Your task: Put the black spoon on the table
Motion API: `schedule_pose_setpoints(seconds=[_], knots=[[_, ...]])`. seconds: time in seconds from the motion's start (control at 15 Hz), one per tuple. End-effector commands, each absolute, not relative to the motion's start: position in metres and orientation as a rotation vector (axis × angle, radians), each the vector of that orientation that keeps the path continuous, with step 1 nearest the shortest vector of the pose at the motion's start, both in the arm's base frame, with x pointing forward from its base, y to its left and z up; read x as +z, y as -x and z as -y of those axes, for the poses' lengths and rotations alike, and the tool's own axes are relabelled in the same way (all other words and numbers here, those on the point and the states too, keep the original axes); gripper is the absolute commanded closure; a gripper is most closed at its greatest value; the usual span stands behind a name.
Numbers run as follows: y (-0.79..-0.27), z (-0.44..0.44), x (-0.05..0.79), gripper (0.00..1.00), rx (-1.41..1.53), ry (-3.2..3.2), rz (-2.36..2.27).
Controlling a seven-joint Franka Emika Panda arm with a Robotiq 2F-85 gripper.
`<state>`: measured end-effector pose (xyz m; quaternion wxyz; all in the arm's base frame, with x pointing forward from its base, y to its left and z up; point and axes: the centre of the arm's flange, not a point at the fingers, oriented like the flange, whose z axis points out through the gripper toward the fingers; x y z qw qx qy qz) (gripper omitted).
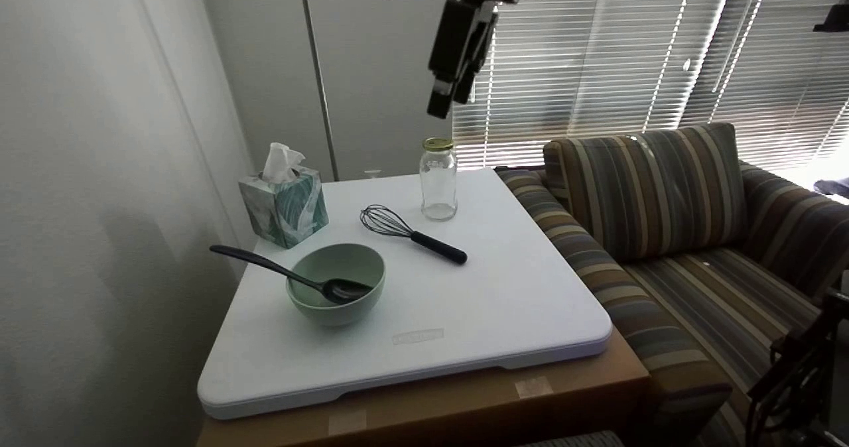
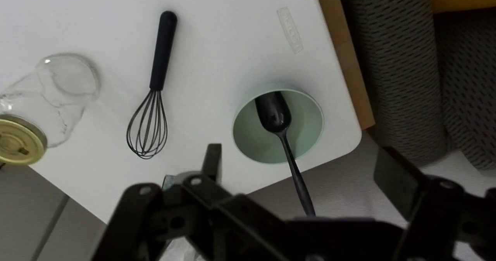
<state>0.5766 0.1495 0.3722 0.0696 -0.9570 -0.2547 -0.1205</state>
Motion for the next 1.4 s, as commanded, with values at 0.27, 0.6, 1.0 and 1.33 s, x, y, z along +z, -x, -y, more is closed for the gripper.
schedule_pose_setpoints(seconds=[0.27, 0.6, 1.0, 1.33], knots=[[-0.681, -0.214, 0.310, 0.00, -0.312, 2.838, 0.945], [-0.711, -0.242, 0.284, 0.00, -0.322, 2.811, 0.982], [-0.734, -0.268, 0.266, 0.00, -0.310, 2.778, 1.009], [-0.752, -0.286, 0.245, 0.00, -0.293, 2.773, 1.012]])
